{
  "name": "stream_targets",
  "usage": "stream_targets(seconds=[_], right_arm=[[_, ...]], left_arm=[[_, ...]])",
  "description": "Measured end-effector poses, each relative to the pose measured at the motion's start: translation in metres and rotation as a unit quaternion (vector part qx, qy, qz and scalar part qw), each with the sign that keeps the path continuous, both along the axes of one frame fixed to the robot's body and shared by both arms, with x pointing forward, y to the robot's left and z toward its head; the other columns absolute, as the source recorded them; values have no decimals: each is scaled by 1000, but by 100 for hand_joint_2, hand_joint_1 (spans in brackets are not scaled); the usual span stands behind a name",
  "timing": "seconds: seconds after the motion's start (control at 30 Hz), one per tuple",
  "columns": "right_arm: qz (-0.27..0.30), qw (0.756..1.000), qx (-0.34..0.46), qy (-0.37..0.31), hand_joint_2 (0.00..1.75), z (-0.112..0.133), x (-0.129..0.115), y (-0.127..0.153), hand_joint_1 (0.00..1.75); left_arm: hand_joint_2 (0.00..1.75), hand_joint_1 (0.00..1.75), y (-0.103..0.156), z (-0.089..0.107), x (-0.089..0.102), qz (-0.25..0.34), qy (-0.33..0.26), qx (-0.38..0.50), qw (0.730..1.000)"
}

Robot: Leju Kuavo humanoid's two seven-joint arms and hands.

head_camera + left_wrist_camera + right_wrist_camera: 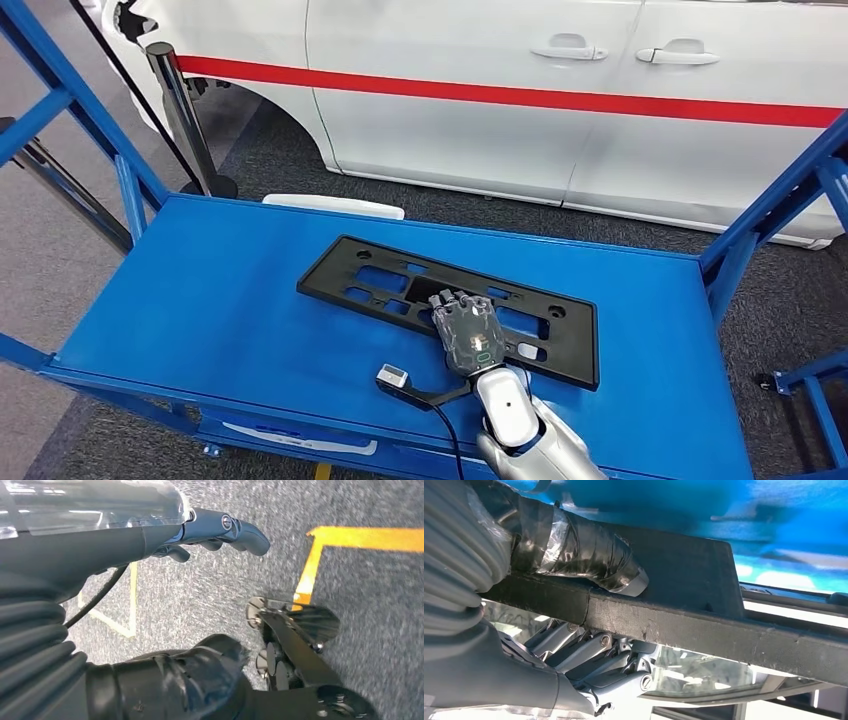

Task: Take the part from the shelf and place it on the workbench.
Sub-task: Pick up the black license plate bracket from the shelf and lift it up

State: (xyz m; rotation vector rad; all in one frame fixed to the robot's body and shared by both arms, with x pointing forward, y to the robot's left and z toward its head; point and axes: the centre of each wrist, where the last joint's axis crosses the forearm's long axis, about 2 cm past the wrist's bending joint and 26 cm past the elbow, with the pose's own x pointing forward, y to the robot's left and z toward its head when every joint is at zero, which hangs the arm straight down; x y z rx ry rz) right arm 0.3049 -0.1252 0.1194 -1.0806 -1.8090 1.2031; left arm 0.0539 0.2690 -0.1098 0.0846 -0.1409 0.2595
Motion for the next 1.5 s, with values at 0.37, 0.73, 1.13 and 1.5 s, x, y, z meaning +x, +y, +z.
stream_targets(seconds=[0.37, 0.73, 1.13, 1.5], right_arm=[[3, 999, 3, -33, 175, -3, -5, 2, 175], [5, 999, 0, -38, 175, -4, -8, 1, 175], [5, 999, -2, -40, 175, -5, -9, 1, 175], [4, 999, -4, -35, 175, -9, -12, -1, 175]], left_arm=[[175, 0, 0, 0, 2, 11, 5, -14, 1000], [175, 0, -1, 0, 1, 10, 5, -19, 1000], [175, 0, -2, 0, 4, 9, 1, -21, 1000], [175, 0, -3, 1, 5, 8, 0, -23, 1000]])
